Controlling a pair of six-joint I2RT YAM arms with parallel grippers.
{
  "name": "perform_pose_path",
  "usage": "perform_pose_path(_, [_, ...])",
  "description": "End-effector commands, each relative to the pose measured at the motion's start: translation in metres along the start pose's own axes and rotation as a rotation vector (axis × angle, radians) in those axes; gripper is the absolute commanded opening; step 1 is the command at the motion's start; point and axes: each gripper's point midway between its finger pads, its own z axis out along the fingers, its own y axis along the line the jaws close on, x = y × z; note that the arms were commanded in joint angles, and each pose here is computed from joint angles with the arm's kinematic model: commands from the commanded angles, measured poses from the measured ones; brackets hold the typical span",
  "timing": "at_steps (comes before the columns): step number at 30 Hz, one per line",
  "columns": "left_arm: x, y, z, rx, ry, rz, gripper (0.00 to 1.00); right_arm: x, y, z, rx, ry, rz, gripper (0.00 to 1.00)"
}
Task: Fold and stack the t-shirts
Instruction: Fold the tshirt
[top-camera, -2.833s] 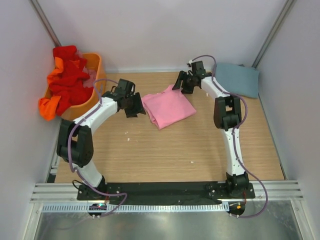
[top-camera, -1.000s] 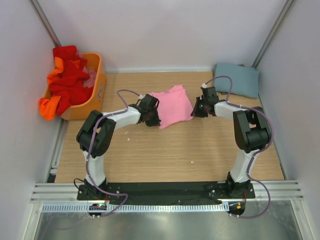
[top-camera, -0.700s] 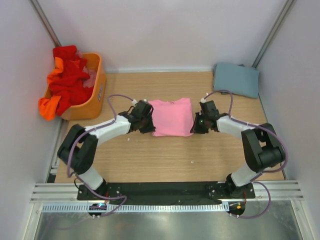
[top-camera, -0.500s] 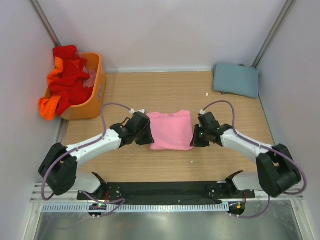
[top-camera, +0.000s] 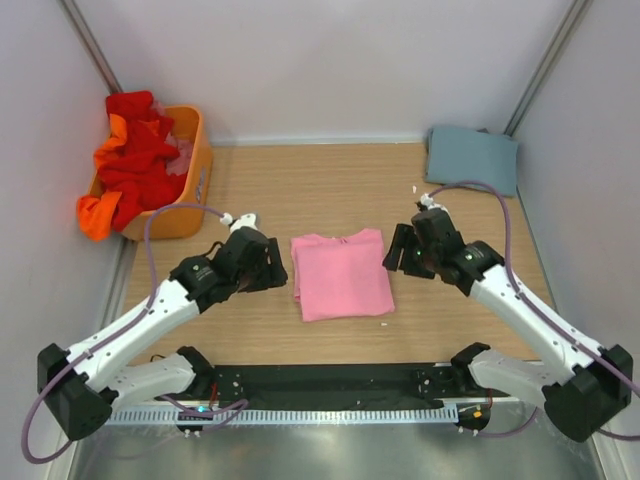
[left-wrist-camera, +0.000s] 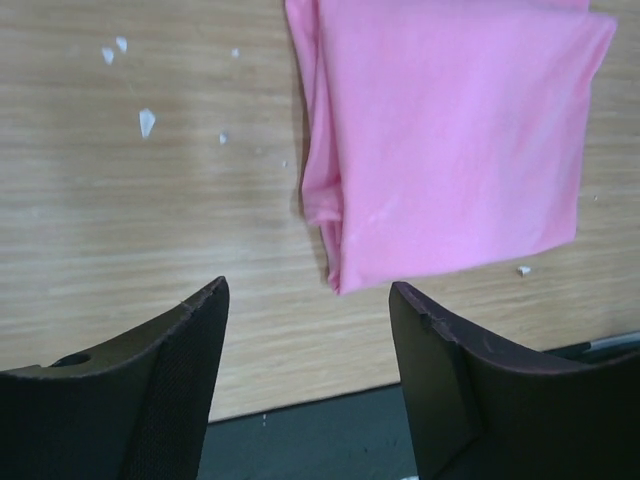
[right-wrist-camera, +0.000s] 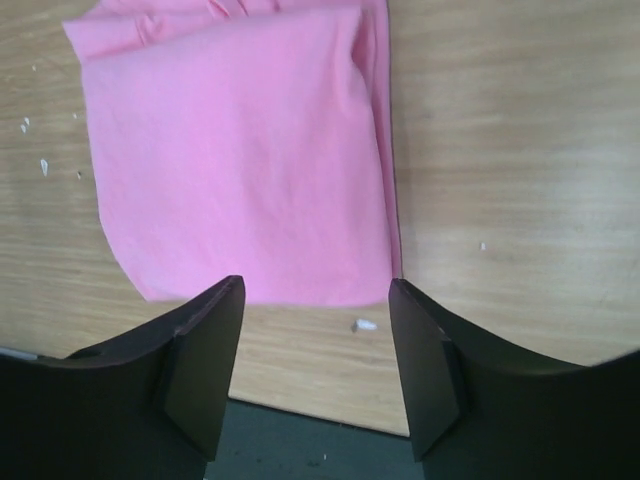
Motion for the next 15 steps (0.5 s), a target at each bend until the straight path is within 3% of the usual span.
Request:
perform_pose_path(1, [-0.043,-0.013,0.022,-0.022,-0.120,0.044,0.66,-0.041,0.012,0.020,0.014,-0.080,-0.060,0.63])
perform_pose_path(7, [-0.068,-0.020,0.095,-0.042,-0.036,0.034,0.59,-0.070,0.007,0.086,0.044,-0.006,-0.055,0.52])
perform_pose_path(15, [-0.079,-0.009,0.151,-0.066,0.003,-0.011,0.56,-0.072,-0.002,0.123,0.048,0.058,-0.045,0.51])
